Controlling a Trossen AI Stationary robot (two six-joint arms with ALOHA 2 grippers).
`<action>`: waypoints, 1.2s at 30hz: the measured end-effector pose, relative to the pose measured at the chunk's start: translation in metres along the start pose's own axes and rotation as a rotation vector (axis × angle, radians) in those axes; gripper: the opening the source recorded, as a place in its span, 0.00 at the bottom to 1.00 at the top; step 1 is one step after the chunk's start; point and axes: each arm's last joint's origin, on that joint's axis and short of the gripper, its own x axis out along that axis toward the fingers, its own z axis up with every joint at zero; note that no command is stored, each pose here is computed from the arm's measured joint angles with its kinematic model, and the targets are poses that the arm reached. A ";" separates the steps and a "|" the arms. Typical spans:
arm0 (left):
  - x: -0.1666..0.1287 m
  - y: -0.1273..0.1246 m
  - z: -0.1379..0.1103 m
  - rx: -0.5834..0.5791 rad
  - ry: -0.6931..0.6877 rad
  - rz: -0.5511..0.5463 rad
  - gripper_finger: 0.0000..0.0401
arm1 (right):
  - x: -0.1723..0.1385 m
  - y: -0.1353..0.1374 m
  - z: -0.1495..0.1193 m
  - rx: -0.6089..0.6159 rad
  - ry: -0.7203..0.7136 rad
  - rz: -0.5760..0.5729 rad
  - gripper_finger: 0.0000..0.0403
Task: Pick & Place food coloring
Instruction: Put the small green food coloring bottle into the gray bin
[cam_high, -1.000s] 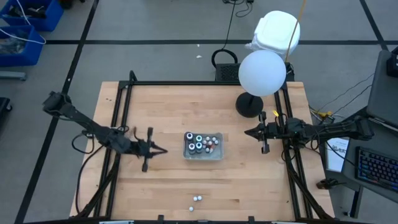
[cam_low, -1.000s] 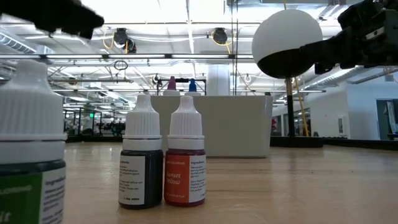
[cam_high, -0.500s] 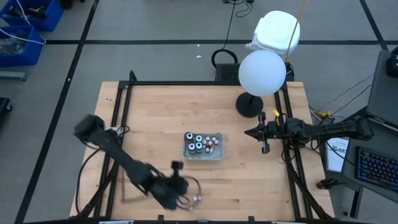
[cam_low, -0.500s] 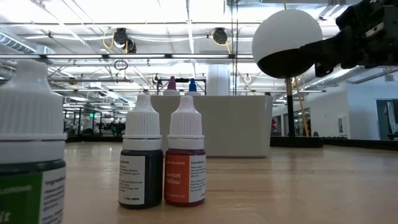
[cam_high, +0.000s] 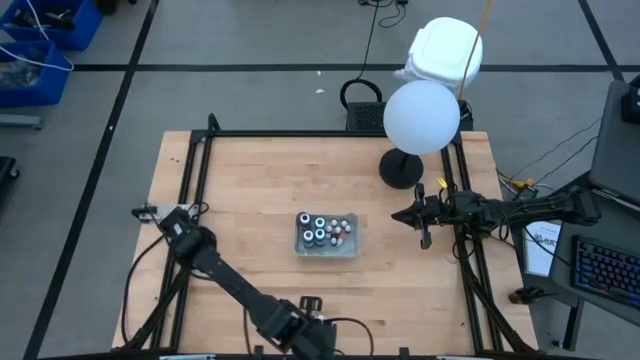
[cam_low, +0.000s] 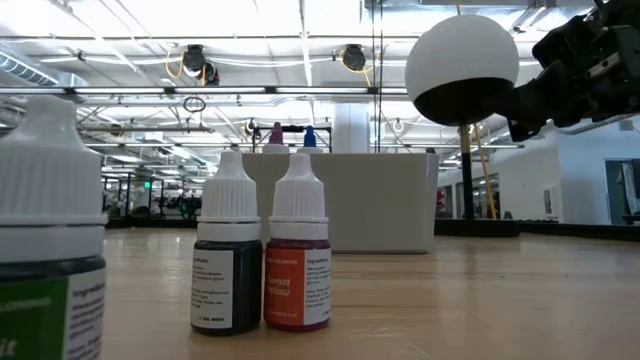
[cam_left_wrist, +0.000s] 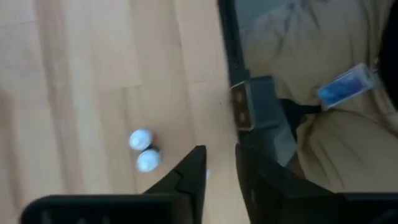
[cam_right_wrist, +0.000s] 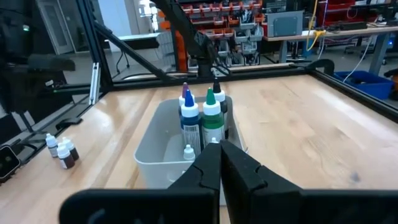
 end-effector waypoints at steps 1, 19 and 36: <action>0.002 0.000 0.002 -0.006 0.002 -0.013 0.25 | 0.000 0.000 0.000 -0.001 0.000 0.001 0.00; 0.037 0.008 -0.020 -0.017 0.152 -0.014 0.46 | 0.000 0.001 0.001 -0.064 -0.013 0.025 0.00; 0.056 0.009 -0.027 -0.003 0.140 -0.043 0.46 | 0.000 0.001 0.001 -0.063 -0.009 0.023 0.00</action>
